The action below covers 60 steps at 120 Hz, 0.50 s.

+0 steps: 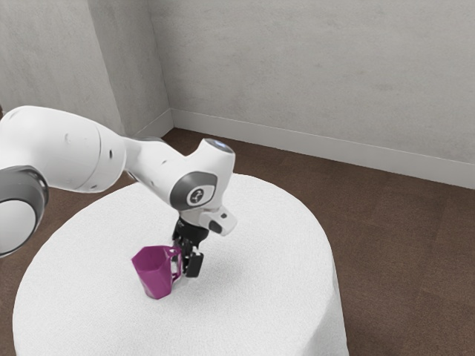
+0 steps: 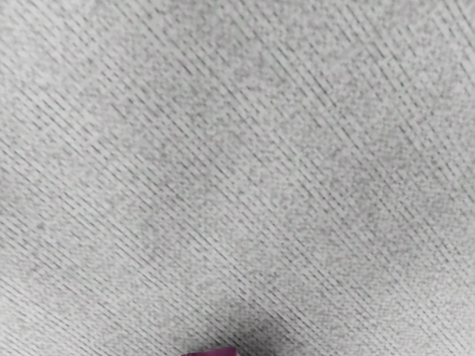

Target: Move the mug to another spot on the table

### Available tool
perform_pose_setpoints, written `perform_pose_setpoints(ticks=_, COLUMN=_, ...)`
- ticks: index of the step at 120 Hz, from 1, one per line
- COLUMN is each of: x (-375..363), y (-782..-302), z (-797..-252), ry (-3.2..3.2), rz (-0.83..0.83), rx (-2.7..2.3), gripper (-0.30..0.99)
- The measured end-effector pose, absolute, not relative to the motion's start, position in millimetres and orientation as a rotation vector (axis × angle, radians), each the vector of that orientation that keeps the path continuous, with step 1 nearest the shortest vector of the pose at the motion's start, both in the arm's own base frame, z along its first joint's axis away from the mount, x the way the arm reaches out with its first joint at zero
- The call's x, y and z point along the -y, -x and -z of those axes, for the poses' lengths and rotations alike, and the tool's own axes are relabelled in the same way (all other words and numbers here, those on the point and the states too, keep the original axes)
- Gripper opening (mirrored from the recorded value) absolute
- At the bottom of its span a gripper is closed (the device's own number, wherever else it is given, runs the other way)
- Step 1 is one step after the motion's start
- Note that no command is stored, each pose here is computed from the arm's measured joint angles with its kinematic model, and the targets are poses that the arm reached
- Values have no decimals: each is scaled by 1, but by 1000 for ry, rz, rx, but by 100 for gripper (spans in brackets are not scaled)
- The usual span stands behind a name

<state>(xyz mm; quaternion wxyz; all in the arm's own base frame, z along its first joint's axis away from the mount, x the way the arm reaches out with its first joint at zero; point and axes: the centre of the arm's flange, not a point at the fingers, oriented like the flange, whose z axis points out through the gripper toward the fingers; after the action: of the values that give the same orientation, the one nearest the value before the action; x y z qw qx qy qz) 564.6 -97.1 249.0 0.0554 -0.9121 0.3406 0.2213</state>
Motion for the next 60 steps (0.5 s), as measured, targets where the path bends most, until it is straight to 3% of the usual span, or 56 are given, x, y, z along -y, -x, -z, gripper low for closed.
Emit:
perform_pose_setpoints(ticks=36, x=125, y=-588, z=-286, ry=2758, rz=-527, rx=-1081, gripper=68)
perform_pose_setpoints(ticks=60, x=164, y=-585, z=-440, ry=2907, rz=-187, rx=-1075, gripper=69)
